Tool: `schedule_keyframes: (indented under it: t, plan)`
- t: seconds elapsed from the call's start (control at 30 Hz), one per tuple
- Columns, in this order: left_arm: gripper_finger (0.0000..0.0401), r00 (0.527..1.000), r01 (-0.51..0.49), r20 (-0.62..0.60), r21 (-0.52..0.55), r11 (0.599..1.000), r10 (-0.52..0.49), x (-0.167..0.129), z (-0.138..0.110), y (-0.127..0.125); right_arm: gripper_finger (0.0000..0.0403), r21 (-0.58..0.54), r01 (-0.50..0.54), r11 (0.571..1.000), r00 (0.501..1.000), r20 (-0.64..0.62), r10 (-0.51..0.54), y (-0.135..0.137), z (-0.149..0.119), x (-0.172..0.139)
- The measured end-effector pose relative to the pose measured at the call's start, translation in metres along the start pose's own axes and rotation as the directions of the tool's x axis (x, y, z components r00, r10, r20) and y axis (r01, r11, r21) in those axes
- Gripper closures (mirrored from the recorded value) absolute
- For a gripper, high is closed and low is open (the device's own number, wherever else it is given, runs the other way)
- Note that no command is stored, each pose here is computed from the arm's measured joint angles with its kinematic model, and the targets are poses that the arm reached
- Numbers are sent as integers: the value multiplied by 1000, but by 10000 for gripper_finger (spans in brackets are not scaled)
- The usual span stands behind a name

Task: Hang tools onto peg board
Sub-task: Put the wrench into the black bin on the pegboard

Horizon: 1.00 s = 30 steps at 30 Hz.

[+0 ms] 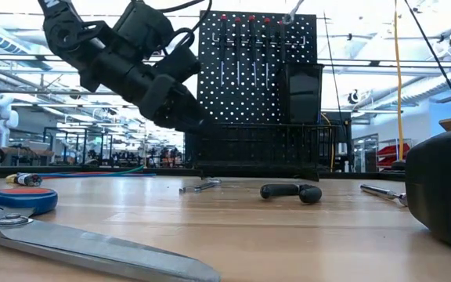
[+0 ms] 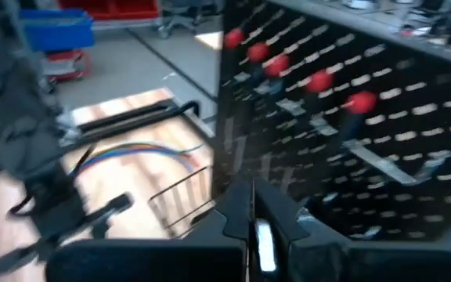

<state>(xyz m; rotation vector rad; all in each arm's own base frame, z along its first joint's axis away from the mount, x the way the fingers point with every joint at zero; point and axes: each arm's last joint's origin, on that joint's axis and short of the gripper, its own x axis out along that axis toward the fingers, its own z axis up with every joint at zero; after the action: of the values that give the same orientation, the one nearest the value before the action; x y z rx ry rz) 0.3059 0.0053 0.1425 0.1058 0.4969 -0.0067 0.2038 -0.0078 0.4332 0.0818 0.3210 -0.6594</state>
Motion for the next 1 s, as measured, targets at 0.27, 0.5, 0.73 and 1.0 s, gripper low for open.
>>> schedule_keyframes:
  t: [0.27,0.5,0.73,1.0]
  plan:
    - [267,1000,8,1,4,1000,-8,0,0,-2,403,14,115,993,991,-72,-114,-28,5,12]
    - [267,1000,9,-3,4,1000,-9,0,0,-2,403,-10,199,980,960,-197,-197,-37,-5,41]
    - [267,1000,10,-16,4,1000,-10,0,-1,-2,403,-9,148,989,945,-295,-144,-38,-13,68]
    - [267,999,13,-41,4,1000,-12,0,-4,-3,403,-7,155,988,926,-347,-148,-43,-18,82]
